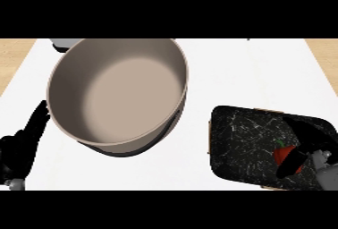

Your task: Pick the bell pepper from the tray and place it in the pot

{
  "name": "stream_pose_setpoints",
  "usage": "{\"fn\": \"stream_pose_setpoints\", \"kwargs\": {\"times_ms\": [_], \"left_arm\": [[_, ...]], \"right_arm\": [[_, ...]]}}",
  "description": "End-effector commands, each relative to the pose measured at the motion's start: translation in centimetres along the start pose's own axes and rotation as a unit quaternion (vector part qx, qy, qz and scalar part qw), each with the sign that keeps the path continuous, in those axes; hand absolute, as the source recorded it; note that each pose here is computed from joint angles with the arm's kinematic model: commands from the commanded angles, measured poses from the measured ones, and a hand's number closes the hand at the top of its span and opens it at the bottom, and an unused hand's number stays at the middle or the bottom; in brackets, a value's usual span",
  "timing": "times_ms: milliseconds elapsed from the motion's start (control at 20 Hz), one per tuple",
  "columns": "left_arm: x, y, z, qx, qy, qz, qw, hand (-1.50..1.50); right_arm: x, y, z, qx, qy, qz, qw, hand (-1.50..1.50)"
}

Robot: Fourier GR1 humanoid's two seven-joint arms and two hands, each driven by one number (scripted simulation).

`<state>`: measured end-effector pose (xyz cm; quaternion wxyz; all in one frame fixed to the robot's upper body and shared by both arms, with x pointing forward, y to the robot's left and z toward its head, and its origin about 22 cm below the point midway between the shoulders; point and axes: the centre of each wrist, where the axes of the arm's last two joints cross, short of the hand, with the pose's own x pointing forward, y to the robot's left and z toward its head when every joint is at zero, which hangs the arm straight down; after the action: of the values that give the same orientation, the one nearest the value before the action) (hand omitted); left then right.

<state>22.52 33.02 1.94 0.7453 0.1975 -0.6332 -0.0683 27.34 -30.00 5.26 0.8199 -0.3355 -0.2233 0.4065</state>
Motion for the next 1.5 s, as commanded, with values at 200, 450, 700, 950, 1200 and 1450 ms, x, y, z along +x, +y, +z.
{"fn": "stream_pose_setpoints", "kwargs": {"times_ms": [200, 450, 700, 950, 1200, 1450], "left_arm": [[0.4, 0.1, 0.2, 0.003, 0.005, 0.007, 1.0000, 0.00], [1.8, -1.1, 0.2, 0.003, 0.001, -0.002, 1.0000, 0.00], [0.6, 0.2, -0.7, 0.007, 0.000, 0.002, 1.0000, 0.00], [0.8, -0.2, -0.1, -0.009, -0.003, -0.001, 1.0000, 0.00], [2.2, -2.6, -1.7, -0.061, -0.036, -0.003, 0.9975, 0.00], [2.2, -2.8, -2.4, -0.050, -0.027, -0.009, 0.9983, 0.00]], "right_arm": [[0.5, 1.1, -0.6, 0.007, 0.023, 0.007, 1.000, -1.50], [-1.0, 1.4, -3.1, 0.030, 0.003, 0.025, 0.999, 1.50], [-1.3, 1.0, -2.4, 0.006, -0.024, 0.042, 0.999, 1.50], [4.5, 5.7, 0.7, 0.010, -0.123, 0.079, 0.989, 1.50], [15.4, 10.7, 11.8, 0.024, -0.443, 0.232, 0.866, 1.50], [20.4, 16.5, 18.4, 0.003, -0.524, 0.328, 0.786, 1.50]]}}
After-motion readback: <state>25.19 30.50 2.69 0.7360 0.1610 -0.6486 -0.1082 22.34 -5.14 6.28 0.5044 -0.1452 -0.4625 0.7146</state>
